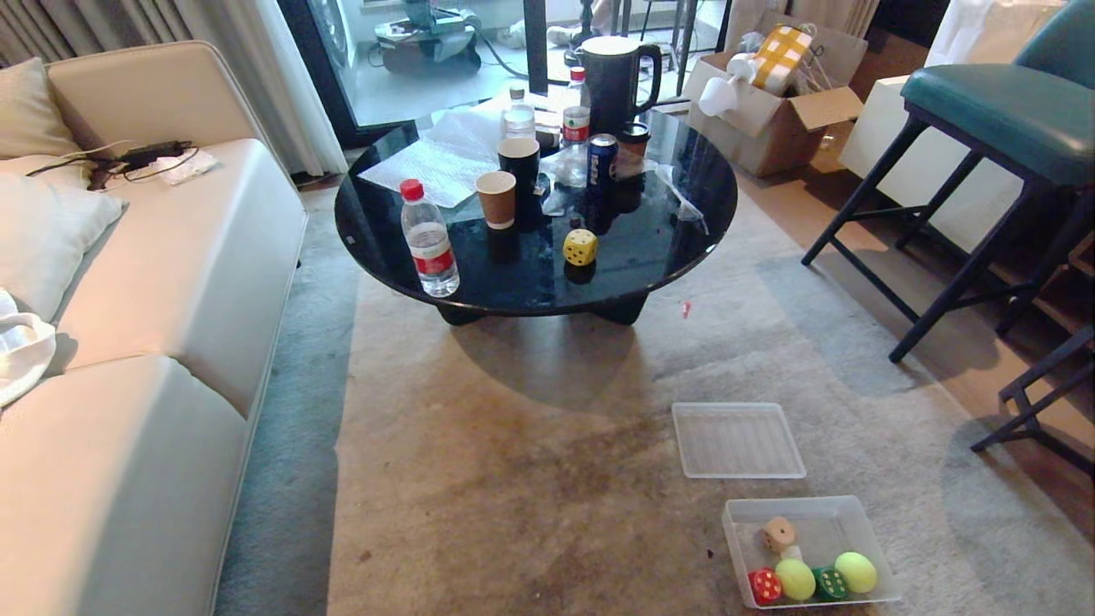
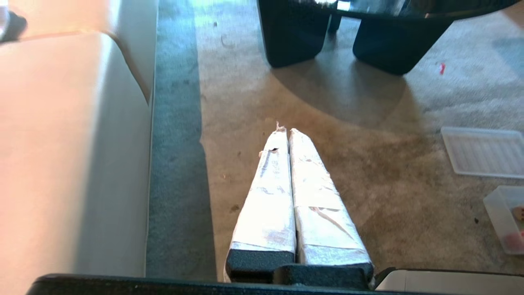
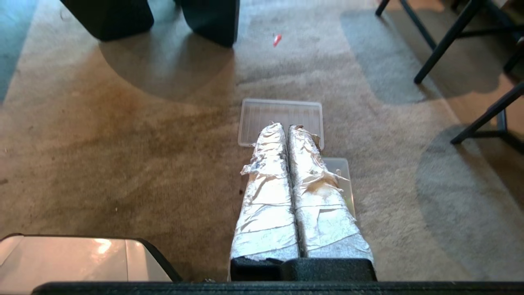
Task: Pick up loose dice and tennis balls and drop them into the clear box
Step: Pick up toys out of the box
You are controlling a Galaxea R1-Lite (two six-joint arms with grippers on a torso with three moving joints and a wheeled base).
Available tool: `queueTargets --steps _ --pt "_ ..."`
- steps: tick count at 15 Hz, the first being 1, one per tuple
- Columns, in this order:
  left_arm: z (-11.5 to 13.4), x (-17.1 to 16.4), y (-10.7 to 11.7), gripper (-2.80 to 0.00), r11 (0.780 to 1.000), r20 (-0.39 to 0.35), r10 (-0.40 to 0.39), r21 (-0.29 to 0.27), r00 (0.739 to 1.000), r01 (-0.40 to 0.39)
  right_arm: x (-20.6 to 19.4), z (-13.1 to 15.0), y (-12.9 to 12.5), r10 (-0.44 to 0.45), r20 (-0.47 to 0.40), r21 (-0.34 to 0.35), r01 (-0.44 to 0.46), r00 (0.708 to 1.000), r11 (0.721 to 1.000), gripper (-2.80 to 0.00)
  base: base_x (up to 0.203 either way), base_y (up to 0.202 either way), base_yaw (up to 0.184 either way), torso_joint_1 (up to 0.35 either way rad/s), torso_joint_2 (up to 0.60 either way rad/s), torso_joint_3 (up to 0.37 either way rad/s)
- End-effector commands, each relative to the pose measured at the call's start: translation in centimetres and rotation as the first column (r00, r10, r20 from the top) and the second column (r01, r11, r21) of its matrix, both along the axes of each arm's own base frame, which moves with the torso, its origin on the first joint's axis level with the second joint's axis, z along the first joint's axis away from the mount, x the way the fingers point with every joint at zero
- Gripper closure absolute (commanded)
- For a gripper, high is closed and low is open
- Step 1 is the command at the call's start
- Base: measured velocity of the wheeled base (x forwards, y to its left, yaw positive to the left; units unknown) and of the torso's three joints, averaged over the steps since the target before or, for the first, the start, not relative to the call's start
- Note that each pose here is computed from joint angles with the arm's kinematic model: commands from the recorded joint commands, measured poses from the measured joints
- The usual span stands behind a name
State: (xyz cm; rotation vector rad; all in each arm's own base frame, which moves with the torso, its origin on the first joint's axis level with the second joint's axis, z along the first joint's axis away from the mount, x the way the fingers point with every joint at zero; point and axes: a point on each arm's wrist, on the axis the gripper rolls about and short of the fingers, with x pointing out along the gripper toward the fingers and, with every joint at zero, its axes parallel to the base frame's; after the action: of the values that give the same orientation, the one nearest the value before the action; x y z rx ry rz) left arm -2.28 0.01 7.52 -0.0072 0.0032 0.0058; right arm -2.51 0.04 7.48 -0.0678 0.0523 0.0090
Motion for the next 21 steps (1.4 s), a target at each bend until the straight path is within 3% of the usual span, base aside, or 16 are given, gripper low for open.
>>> queueTargets --steps 1,21 --pt "0.0 0.0 0.0 0.0 1.0 0.0 0.0 0.0 1.0 0.0 0.02 0.01 0.0 0.0 -0.003 -0.001 0.0 1.0 1.0 0.0 0.0 0.0 0.0 0.007 0.01 0.206" --pt "-0.04 0.01 0.0 0.0 1.0 -0.001 0.0 0.0 1.0 0.0 0.02 0.02 0.0 0.0 -0.001 -0.001 0.0 1.0 1.0 0.0 0.0 0.0 0.0 0.002 0.0 0.2"
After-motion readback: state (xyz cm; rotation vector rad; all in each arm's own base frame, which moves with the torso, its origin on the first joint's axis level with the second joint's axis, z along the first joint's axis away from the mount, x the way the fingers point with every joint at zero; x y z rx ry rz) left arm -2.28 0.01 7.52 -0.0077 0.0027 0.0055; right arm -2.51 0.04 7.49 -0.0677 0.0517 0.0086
